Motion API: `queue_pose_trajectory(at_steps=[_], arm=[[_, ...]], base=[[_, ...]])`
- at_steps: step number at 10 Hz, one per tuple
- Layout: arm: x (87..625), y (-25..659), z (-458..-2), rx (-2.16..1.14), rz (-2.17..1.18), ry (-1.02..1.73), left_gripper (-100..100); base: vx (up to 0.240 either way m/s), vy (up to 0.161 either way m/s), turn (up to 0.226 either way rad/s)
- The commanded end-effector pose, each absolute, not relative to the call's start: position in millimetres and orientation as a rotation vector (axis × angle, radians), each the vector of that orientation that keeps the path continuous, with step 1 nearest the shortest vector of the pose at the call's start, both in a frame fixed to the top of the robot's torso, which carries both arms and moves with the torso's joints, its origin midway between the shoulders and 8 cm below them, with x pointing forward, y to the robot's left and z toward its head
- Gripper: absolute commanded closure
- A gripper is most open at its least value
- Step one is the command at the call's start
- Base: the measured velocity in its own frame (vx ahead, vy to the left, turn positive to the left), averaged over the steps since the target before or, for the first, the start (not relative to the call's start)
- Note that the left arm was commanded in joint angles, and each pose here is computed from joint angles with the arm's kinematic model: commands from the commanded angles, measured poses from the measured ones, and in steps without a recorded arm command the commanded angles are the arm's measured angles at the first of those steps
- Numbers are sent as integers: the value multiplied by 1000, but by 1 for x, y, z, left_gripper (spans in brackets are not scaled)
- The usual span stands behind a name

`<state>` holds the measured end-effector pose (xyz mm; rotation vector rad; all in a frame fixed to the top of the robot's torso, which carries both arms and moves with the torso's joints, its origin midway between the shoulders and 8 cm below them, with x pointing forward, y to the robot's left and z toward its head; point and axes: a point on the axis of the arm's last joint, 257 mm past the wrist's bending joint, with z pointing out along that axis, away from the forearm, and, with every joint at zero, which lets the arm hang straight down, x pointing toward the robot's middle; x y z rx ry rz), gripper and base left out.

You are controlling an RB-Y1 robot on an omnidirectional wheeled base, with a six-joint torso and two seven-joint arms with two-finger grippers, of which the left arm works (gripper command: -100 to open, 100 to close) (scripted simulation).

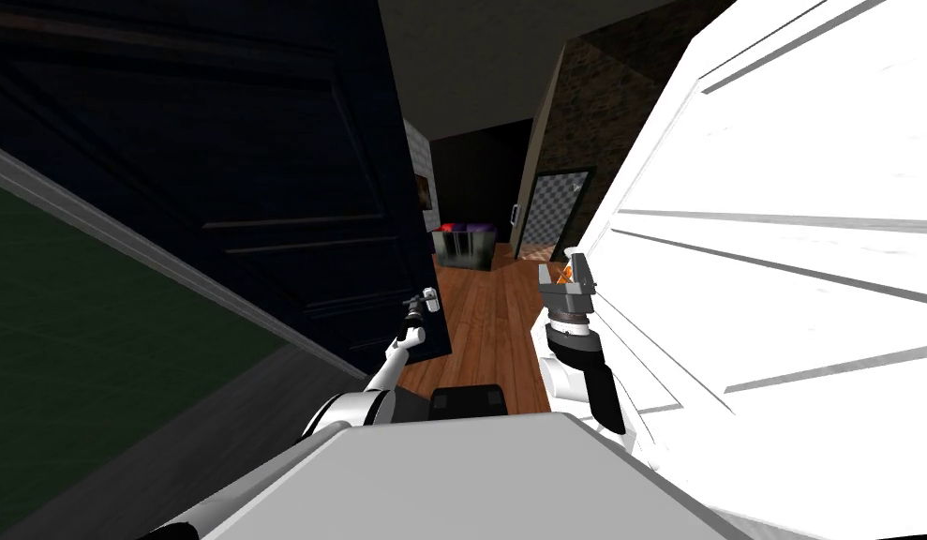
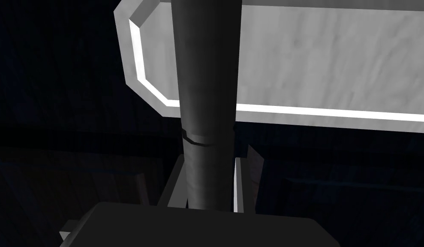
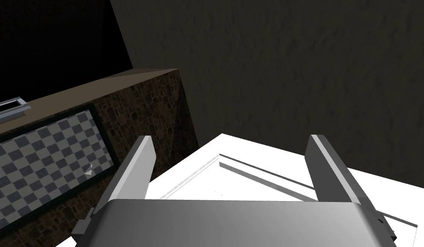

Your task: Push the door open

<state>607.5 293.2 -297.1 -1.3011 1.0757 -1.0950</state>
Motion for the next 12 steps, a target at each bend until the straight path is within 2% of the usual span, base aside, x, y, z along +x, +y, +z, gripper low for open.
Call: queue_pose_trajectory(at_steps=[1, 4, 12], arm=[[610, 299, -293, -1307, -1091, 1055, 100], [606, 317, -296, -1324, -1067, 1032, 100], [596, 366, -297, -1359, -999, 965, 100]], base=[[181, -128, 80], [120, -59, 57], [185, -50, 52]])
